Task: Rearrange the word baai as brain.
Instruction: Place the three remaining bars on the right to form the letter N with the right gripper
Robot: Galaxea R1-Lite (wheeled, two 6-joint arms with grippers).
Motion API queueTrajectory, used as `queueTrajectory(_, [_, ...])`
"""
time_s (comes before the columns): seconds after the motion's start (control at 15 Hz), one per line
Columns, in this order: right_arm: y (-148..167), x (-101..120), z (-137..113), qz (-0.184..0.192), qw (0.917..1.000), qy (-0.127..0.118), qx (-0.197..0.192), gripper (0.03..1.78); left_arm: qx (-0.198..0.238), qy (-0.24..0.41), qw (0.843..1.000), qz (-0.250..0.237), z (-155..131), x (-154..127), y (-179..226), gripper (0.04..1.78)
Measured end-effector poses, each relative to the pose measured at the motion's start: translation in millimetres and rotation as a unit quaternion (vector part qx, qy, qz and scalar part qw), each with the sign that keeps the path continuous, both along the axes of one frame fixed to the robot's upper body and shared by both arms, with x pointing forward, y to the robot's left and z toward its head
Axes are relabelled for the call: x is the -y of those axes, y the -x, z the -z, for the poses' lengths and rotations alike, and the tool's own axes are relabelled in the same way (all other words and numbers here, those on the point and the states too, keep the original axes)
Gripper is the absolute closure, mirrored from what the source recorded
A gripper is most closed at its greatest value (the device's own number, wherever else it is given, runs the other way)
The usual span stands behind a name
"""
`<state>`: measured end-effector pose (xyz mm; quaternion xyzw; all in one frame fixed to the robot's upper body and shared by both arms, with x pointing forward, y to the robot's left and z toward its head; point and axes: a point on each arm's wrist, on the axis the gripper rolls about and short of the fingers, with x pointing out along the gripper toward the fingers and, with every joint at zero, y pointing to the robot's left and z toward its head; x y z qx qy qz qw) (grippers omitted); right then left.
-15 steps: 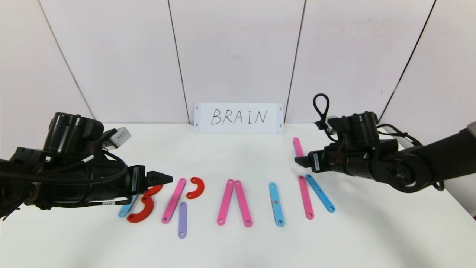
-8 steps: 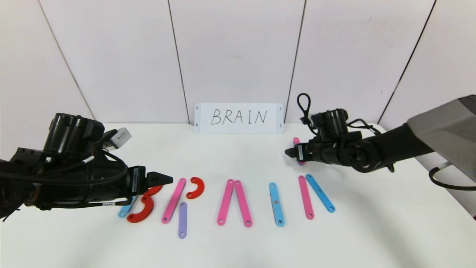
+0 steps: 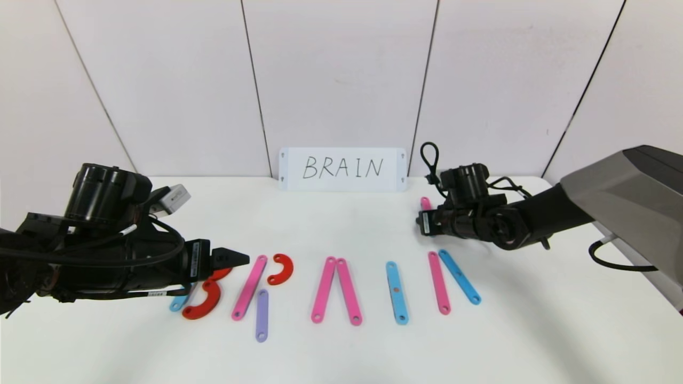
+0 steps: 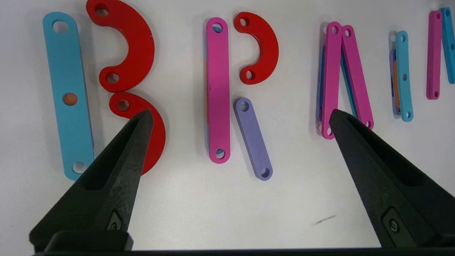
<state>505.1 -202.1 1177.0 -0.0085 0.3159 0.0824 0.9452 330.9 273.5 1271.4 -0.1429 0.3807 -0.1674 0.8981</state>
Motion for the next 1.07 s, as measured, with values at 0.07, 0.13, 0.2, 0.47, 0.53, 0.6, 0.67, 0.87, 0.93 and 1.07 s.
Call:
queueTrajectory(0.07, [0, 0, 0, 0.0, 1.0, 0.0, 0.0, 1.21, -0.001, 0.0, 1.0, 0.0, 0, 0, 0, 0.09])
queueTrajectory(0.13, [0, 0, 0, 0.0, 1.0, 0.0, 0.0, 1.35, 0.0, 0.0, 1.0, 0.0, 0, 0, 0, 0.09])
queueTrajectory(0.2, [0, 0, 0, 0.0, 1.0, 0.0, 0.0, 1.46, -0.001, 0.0, 1.0, 0.001, 1, 0, 0, 0.09])
queueTrajectory(0.47, [5, 3, -7, 0.004, 1.0, -0.002, -0.001, 1.51, -0.002, -0.001, 1.0, 0.003, 1, 1, 1, 0.09])
queueTrajectory(0.53, [9, 5, -12, 0.005, 1.0, -0.003, 0.002, 1.51, -0.002, -0.001, 1.0, 0.003, 1, 1, 1, 0.09])
queueTrajectory(0.6, [15, 7, -19, 0.006, 1.0, -0.004, 0.004, 1.51, -0.002, -0.001, 1.0, 0.003, 1, 1, 1, 0.09])
queueTrajectory(0.67, [22, 9, -24, 0.006, 1.0, -0.004, 0.005, 1.51, -0.002, -0.001, 1.0, 0.003, 1, 1, 1, 0.09])
queueTrajectory(0.87, [51, 19, -36, 0.012, 0.9999, -0.001, -0.002, 1.51, -0.004, -0.001, 1.0, 0.005, 2, 2, 1, 0.09])
queueTrajectory(0.93, [60, 23, -38, 0.02, 0.9998, 0.005, -0.004, 1.51, -0.005, -0.002, 1.0, 0.006, 3, 3, 1, 0.09])
queueTrajectory(1.07, [81, 31, -38, 0.035, 0.9991, 0.017, -0.013, 1.51, -0.007, -0.002, 1.0, 0.007, 4, 3, 1, 0.09])
